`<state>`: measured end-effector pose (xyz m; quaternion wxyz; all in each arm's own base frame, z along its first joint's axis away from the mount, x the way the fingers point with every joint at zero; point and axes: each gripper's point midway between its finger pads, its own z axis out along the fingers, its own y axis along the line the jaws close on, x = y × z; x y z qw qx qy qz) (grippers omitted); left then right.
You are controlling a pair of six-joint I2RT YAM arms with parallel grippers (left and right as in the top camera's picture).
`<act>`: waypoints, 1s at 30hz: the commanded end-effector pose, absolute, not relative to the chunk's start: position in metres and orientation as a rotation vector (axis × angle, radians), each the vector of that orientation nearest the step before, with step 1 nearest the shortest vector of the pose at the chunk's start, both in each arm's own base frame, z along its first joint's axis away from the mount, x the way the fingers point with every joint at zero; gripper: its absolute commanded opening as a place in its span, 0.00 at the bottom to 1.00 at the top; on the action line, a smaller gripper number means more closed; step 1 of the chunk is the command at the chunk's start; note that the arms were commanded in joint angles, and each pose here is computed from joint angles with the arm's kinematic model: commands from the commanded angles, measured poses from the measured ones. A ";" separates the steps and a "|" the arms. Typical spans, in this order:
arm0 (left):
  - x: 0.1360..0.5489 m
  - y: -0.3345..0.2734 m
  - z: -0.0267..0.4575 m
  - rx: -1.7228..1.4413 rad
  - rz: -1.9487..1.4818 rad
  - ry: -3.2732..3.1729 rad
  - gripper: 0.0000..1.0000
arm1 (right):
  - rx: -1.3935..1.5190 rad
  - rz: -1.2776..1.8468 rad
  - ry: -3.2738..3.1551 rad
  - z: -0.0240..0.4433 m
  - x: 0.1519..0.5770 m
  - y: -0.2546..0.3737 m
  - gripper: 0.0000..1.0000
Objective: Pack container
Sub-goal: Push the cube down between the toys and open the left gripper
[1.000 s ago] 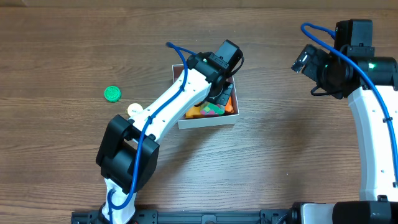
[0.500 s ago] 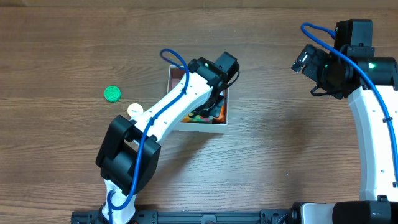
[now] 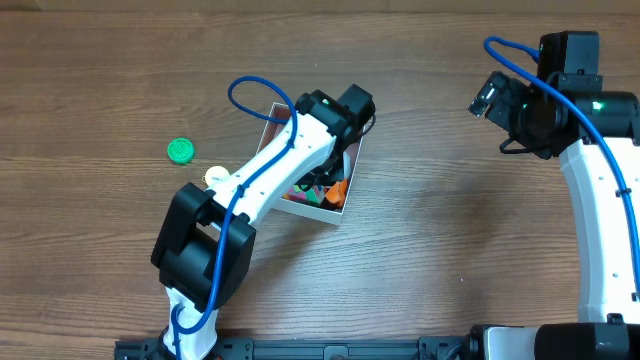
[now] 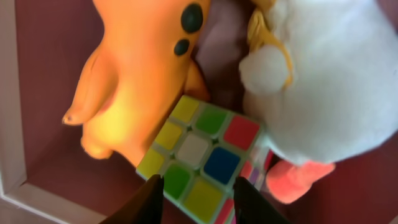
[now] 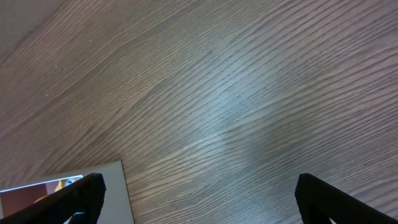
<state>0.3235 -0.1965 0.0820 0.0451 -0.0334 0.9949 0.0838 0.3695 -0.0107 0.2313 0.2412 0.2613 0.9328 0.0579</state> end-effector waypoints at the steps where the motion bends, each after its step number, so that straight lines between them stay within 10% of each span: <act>1: 0.321 -0.199 0.084 -0.100 0.190 3.061 0.35 | 0.720 0.162 2.547 0.232 0.371 -0.011 1.00; 6: 0.339 -0.194 0.091 -0.107 0.173 3.012 0.40 | 0.720 0.162 2.547 0.232 0.371 -0.011 1.00; 10: 0.350 -0.204 0.109 -0.036 -0.021 3.034 0.08 | 0.720 0.162 2.547 0.232 0.371 -0.011 1.00; 30: 0.319 -0.265 0.102 0.343 -0.044 3.020 0.07 | 0.720 0.162 2.547 0.232 0.371 -0.011 1.00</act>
